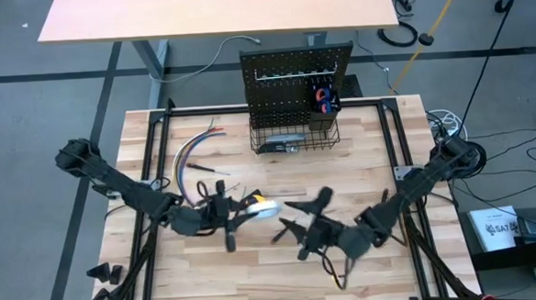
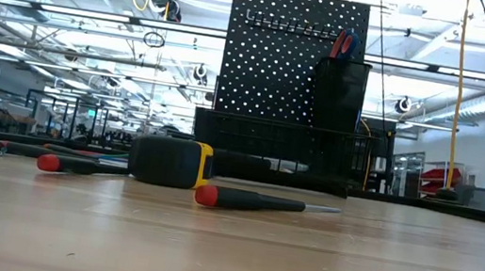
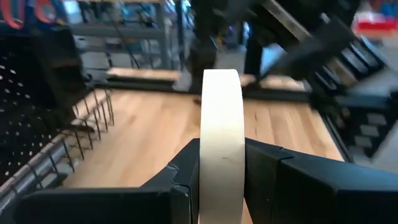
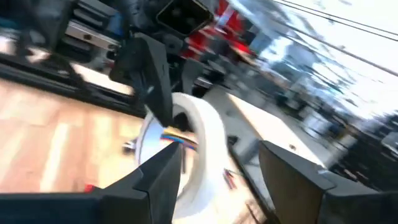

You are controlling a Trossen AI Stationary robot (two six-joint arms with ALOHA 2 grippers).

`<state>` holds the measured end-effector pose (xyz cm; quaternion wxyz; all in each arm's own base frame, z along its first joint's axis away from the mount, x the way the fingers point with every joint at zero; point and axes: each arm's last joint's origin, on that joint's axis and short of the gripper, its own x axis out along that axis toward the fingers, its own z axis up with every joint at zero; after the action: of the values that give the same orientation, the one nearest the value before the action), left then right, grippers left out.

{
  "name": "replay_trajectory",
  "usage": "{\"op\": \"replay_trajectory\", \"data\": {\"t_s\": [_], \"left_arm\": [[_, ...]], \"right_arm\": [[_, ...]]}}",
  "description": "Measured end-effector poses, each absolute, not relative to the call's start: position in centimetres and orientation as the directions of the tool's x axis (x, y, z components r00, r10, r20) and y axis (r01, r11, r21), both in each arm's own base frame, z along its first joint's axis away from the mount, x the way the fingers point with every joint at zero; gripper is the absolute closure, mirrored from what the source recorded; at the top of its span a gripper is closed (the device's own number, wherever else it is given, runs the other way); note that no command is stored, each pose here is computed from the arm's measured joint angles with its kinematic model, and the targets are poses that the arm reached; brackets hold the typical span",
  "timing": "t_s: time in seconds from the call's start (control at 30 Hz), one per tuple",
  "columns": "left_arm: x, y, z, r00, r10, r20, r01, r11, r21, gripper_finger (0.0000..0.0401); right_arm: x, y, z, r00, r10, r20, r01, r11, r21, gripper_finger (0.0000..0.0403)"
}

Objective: Hang tools onto peg board
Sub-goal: Put the white masking tape into the black wire basket on the peg board

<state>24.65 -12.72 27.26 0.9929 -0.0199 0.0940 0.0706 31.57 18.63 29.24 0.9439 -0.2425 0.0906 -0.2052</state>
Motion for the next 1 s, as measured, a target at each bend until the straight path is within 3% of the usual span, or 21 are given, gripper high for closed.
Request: {"op": "replay_trajectory", "data": {"t_s": [0.17, 0.4, 0.67, 1.0], "left_arm": [[27.0, -11.8, 26.5, 0.973, 0.197, -0.121, -0.210, 0.971, -0.110, 0.0318], [29.0, -11.0, 25.1, 0.970, 0.226, -0.096, -0.240, 0.953, -0.184, 0.0318], [29.4, -10.9, 24.9, 0.976, 0.200, -0.084, -0.213, 0.957, -0.197, 0.0318], [29.4, -10.9, 24.9, 0.976, 0.199, -0.085, -0.212, 0.957, -0.196, 0.0317]], "right_arm": [[30.1, 20.7, 28.6, 0.840, -0.540, -0.054, 0.437, 0.732, -0.523, 0.0204], [29.9, 21.2, 26.5, 0.643, -0.766, -0.001, 0.590, 0.496, -0.637, 0.0205], [31.3, 20.8, 24.7, 0.617, -0.787, 0.000, 0.583, 0.457, -0.672, 0.0205], [32.8, 18.8, 25.0, 0.609, -0.793, -0.014, 0.630, 0.495, -0.598, 0.0205]]}}
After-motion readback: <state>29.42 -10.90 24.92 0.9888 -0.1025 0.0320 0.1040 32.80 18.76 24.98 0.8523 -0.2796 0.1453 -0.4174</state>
